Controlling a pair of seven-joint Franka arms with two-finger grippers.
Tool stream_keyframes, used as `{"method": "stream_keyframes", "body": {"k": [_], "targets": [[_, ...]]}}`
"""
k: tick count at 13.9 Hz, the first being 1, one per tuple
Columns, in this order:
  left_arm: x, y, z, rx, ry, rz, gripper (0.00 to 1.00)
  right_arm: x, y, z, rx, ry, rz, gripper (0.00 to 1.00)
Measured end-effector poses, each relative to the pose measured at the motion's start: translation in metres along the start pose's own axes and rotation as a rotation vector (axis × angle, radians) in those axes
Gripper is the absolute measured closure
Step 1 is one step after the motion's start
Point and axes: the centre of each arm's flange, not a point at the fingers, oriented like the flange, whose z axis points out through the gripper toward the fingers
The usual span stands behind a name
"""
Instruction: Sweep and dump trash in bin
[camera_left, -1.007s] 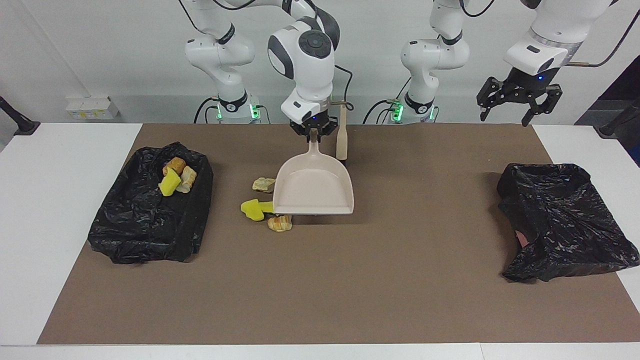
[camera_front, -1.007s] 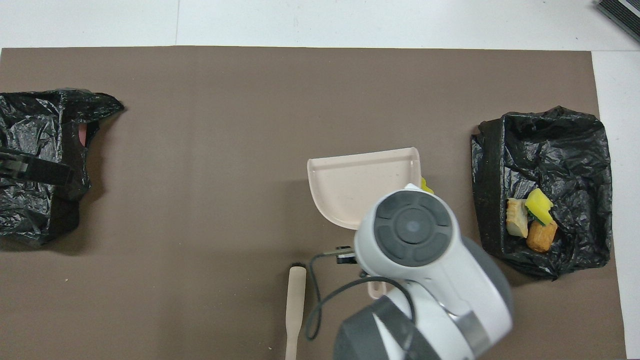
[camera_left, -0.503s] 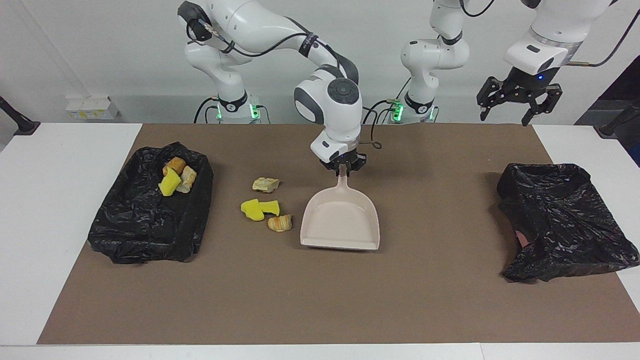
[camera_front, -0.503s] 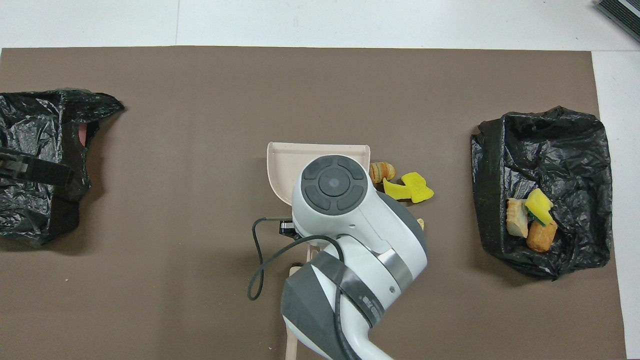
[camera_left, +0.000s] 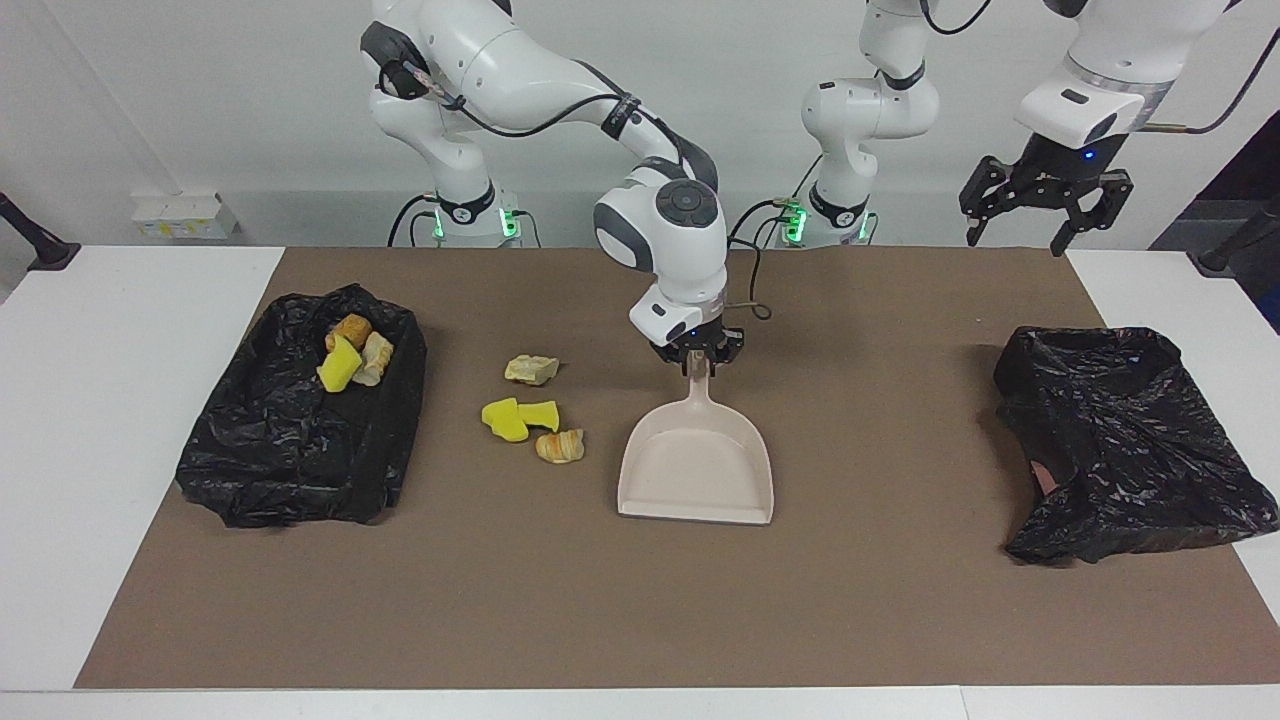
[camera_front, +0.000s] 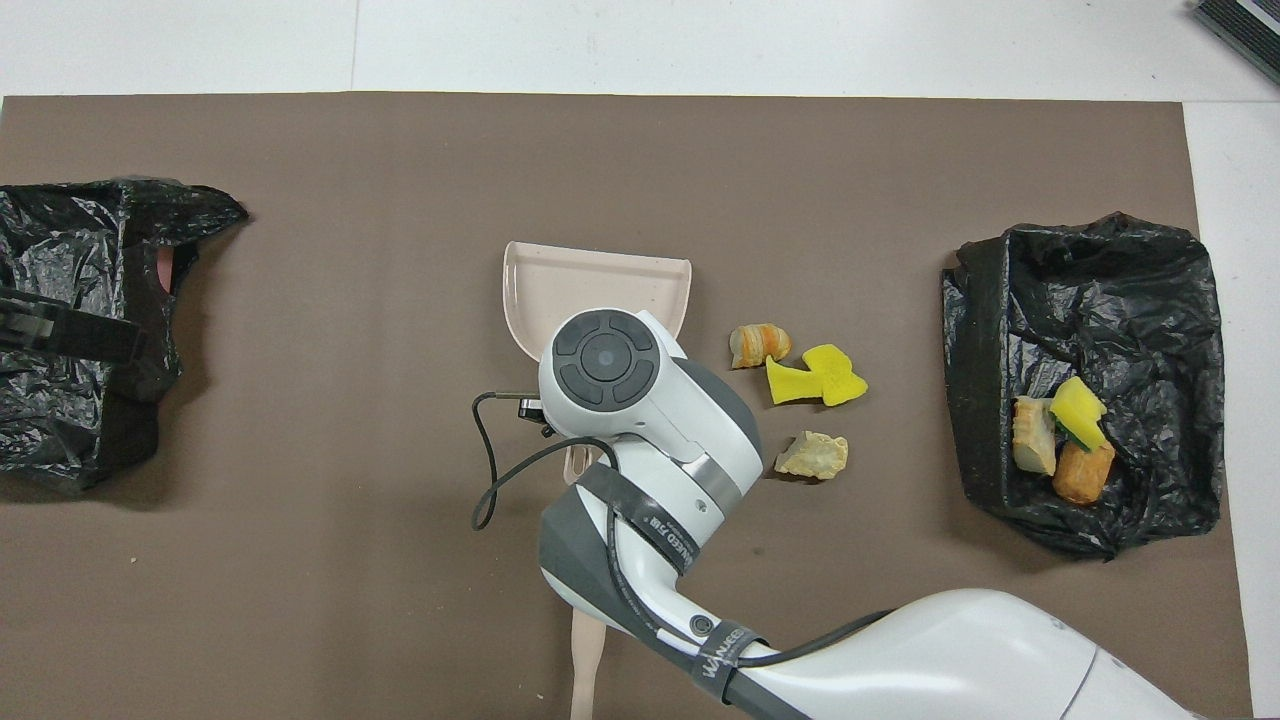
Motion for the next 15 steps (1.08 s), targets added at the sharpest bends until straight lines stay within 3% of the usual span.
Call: {"method": "stream_keyframes", "body": {"k": [2, 3, 4, 6, 10, 13, 15], "targets": [[0.001, 0.000, 0.002, -0.001, -0.003, 0.000, 0.00, -0.001, 0.001, 0.003, -0.003, -0.005, -0.009, 0.40], [0.002, 0.000, 0.004, -0.001, -0.005, 0.001, 0.00, -0.002, 0.001, 0.004, -0.007, -0.008, -0.012, 0.31], [0.003, 0.001, 0.006, -0.002, -0.009, 0.002, 0.00, -0.003, 0.002, 0.006, -0.020, -0.019, -0.014, 0.16], [0.006, 0.002, 0.014, -0.005, -0.020, 0.007, 0.00, -0.006, 0.007, 0.001, -0.065, -0.050, -0.013, 0.00], [0.024, 0.041, 0.053, -0.010, -0.014, 0.019, 0.00, -0.028, 0.019, -0.077, -0.088, -0.088, 0.021, 0.00], [0.033, 0.107, 0.100, -0.017, 0.006, 0.013, 0.00, -0.087, 0.025, -0.124, -0.123, -0.158, -0.014, 0.00], [0.032, 0.146, 0.127, -0.024, 0.011, 0.016, 0.00, -0.133, 0.028, -0.126, -0.123, -0.190, -0.015, 0.00]]}}
